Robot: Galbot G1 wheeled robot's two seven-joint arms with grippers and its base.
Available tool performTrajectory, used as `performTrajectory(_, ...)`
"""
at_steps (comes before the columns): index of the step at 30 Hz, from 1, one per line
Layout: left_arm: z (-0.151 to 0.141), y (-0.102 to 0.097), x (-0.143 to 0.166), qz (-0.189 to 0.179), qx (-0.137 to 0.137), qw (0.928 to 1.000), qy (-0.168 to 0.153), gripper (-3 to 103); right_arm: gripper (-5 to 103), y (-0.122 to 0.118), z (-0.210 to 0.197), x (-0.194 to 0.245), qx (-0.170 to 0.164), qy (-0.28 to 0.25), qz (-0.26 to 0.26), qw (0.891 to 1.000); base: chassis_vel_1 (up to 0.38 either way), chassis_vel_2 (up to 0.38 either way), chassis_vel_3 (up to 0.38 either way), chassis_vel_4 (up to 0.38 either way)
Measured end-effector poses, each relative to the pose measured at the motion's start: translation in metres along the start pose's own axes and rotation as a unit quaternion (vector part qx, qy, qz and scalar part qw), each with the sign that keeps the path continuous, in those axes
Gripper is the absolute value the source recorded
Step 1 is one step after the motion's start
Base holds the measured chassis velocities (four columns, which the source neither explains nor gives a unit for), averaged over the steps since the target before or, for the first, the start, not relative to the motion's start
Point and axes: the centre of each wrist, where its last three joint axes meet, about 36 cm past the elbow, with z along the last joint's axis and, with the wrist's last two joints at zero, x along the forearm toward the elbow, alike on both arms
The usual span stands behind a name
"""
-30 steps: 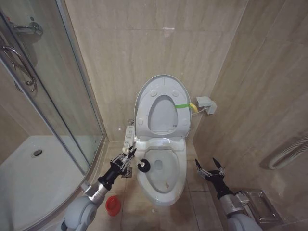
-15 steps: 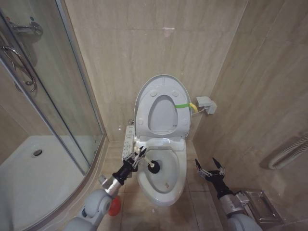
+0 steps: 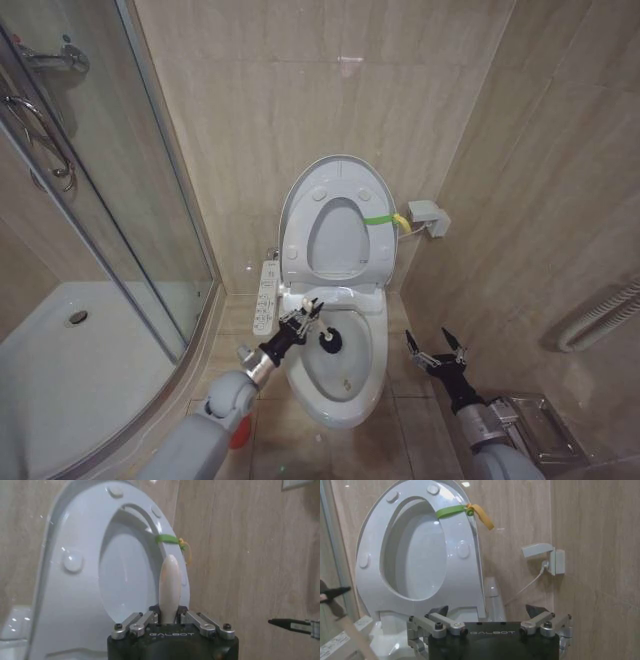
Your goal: Open the toilet lid, clean the toilet bowl with a toilet brush, close the toilet lid, and flush.
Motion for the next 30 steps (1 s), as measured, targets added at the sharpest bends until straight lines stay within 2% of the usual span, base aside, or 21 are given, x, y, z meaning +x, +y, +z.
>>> performTrajectory(11, 0.024, -0.022, -0.012, -0.005, -0.006, 0.9994, 0.035, 19, 100, 0.0, 0.0, 0.0, 0.0, 0.0, 0.0, 1.0, 0.0, 0.0, 0.0, 0.0)
performTrajectory(24, 0.038, -0.049, 0.002, -0.006, 0.0, 0.9986, 0.053, 19, 100, 0.0, 0.0, 0.0, 0.0, 0.0, 0.0, 1.0, 0.0, 0.0, 0.0, 0.0)
performTrajectory(30, 0.048, -0.052, 0.0, -0.004, 0.0, 0.9983, 0.059, 19, 100, 0.0, 0.0, 0.0, 0.0, 0.0, 0.0, 1.0, 0.0, 0.0, 0.0, 0.0)
